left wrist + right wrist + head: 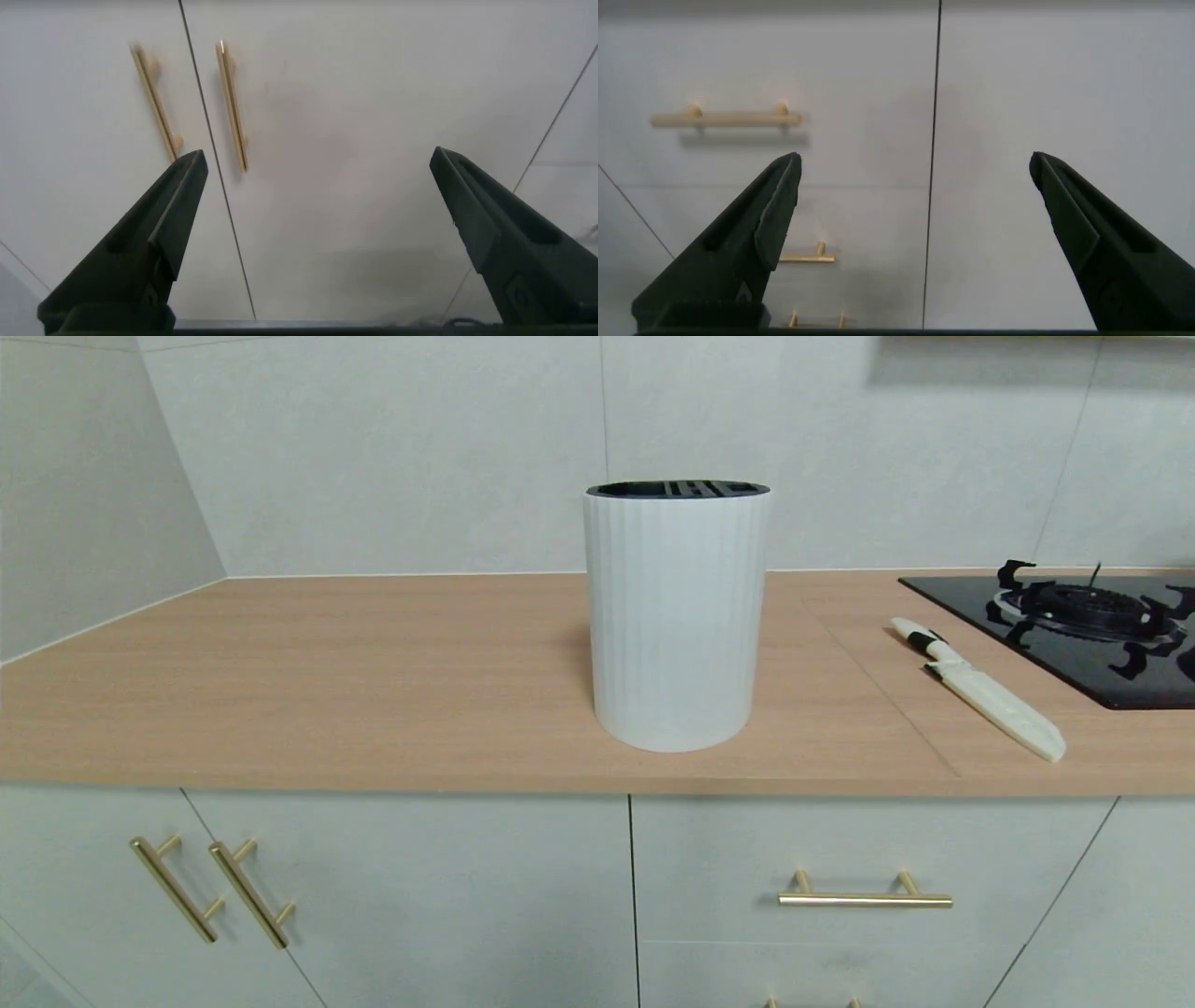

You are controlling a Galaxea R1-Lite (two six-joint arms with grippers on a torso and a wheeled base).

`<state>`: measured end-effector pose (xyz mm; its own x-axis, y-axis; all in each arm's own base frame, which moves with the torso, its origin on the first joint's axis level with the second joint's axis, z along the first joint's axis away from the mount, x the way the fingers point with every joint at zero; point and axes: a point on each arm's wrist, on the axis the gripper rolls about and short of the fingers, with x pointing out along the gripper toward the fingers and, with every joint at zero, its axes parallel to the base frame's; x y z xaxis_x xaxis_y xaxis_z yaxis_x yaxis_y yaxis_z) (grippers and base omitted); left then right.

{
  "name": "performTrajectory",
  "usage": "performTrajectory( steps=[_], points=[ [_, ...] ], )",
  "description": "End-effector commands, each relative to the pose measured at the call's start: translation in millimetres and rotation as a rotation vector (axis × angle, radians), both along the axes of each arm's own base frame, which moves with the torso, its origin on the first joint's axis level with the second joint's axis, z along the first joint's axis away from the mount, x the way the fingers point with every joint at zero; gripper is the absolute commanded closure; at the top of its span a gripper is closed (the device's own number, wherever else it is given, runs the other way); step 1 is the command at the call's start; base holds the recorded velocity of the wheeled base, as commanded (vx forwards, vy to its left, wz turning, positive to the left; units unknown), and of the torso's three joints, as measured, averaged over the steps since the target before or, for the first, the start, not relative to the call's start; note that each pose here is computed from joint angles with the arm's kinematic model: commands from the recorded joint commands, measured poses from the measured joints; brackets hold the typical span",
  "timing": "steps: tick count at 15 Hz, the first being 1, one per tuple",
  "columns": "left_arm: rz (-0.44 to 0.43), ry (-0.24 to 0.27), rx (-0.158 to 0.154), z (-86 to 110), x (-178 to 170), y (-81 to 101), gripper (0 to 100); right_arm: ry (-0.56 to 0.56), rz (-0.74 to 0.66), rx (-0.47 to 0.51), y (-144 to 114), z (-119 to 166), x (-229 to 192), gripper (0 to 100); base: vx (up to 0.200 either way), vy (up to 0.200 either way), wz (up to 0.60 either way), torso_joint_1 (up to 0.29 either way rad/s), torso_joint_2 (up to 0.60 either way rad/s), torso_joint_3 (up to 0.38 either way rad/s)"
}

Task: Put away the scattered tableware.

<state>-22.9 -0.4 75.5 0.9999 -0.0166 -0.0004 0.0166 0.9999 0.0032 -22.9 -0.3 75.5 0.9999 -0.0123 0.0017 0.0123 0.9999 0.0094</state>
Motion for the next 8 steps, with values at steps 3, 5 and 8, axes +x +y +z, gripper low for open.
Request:
performTrajectory(
  steps=[3,5,8],
  points=[
    [0.001,0.000,0.000,0.3,-0.1,0.0,0,0.000,0.000,0.000,0.0,0.1,0.1,0,0.000,0.000,0.00,0.162,-0.48,-0.305],
    [0.001,0.003,0.000,-0.3,0.1,0.0,0,0.002,0.000,0.000,0.0,0.0,0.1,0,0.000,0.000,0.00,0.173,-0.48,-0.290],
    [0.001,0.001,0.000,-0.1,0.1,0.0,0,0.002,0.000,0.000,0.0,0.0,0.1,0,0.000,0.000,0.00,0.186,-0.47,-0.286]
  ],
)
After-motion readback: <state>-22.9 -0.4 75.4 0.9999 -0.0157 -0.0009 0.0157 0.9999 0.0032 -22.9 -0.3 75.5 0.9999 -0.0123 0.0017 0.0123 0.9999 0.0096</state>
